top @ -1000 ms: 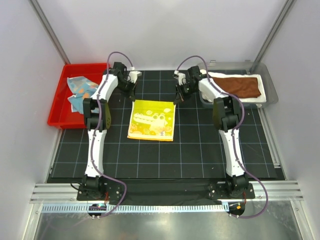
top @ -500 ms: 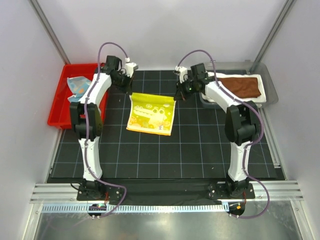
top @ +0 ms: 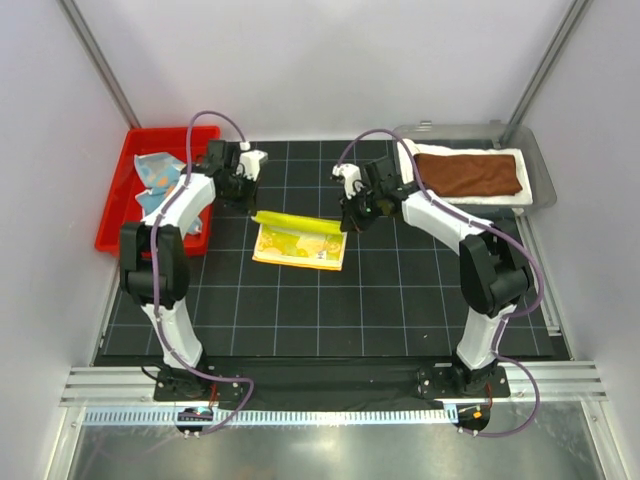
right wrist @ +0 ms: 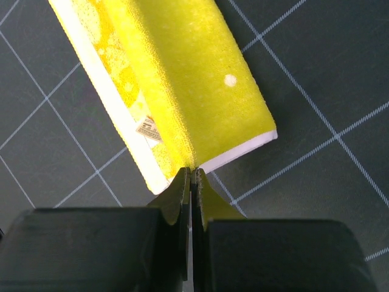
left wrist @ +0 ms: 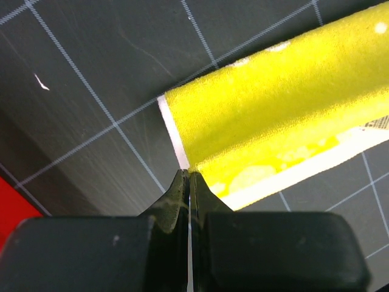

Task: Fold and stack the towels
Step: Fold the towel

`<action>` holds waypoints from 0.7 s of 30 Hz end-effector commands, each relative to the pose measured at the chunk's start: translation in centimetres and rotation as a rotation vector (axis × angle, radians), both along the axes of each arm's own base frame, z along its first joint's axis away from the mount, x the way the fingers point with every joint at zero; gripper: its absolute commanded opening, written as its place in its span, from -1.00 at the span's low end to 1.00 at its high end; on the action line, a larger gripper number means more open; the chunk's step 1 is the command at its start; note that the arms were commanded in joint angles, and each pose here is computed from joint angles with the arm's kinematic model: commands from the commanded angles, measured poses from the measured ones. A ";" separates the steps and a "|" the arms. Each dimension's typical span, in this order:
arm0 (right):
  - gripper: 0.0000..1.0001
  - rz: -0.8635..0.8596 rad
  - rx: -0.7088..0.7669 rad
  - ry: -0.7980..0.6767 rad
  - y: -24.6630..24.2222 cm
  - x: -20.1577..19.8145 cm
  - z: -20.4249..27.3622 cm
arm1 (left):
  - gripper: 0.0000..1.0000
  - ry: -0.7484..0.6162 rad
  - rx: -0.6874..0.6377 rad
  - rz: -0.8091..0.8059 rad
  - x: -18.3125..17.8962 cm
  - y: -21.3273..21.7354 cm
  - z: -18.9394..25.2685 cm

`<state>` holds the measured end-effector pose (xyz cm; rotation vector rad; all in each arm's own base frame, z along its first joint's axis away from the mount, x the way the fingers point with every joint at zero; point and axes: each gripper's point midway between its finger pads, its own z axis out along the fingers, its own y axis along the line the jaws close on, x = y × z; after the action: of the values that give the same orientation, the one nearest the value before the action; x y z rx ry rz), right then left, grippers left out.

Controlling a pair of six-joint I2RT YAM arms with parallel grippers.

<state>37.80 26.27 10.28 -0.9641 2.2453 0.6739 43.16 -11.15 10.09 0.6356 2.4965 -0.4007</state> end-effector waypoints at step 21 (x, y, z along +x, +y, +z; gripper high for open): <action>-0.98 -0.015 0.011 0.018 0.7 -4.1 -1.7 | -1.00 0.031 -0.002 0.091 -4.4 0.5 -1.7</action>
<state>33.17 26.48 6.81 -0.9664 2.3252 0.7000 38.55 -11.08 7.91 0.5442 2.5740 -0.4118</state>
